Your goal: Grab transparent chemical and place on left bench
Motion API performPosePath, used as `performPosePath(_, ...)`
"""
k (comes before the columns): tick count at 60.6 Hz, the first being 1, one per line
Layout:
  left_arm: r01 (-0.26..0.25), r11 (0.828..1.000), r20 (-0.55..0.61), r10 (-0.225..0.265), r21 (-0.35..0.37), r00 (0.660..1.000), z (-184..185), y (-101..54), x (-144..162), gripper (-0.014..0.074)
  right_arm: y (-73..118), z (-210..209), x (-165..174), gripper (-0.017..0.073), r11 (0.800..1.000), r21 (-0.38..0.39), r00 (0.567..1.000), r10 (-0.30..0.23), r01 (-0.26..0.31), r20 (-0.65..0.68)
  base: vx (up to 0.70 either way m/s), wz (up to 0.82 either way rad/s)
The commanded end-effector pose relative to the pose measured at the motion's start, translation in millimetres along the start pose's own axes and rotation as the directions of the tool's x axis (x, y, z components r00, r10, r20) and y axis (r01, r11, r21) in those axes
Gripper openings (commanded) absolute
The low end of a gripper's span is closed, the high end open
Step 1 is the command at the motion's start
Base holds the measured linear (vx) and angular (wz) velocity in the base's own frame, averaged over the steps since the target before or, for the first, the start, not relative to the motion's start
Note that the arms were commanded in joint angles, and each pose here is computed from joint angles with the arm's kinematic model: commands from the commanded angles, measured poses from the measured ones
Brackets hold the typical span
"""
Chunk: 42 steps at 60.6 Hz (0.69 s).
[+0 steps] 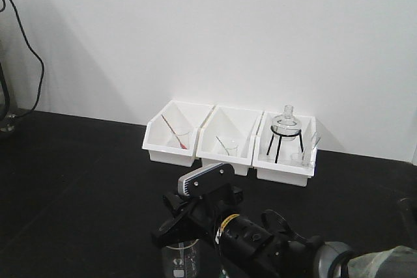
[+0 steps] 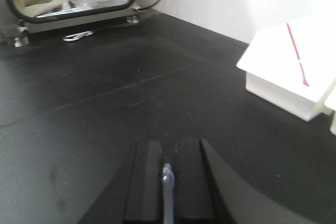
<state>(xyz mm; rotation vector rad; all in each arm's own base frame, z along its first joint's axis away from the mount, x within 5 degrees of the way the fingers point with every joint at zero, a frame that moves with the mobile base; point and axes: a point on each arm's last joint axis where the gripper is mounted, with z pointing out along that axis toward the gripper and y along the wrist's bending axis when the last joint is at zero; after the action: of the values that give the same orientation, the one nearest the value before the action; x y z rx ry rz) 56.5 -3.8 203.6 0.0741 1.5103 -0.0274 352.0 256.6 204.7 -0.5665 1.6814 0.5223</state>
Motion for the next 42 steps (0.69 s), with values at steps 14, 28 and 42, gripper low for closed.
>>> performPosePath(14, 0.009, 1.0, 0.081, -0.009, -0.002, 0.997, -1.3, 0.1, -2.8, -0.0003, 1.4, -6.8, -37.9, 0.0351, 1.0, -0.009, 0.989, -0.022, 0.024, 0.145, 0.0, 0.0)
performPosePath(28, 0.009, 1.0, 0.081, -0.009, -0.002, 0.997, -1.3, 0.1, -2.8, -0.0003, 2.3, -15.3, -53.5, 0.0538, 1.0, -0.01, 0.984, -0.026, 0.028, 0.177, 0.0, 0.0)
performPosePath(42, 0.009, 1.0, 0.081, -0.009, -0.002, 0.997, -1.3, 0.1, -2.8, -0.0003, 6.9, -89.6, -102.9, 0.0526, 0.998, 0.013, 0.988, -0.058, 0.057, 0.146, 0.0, 0.0)
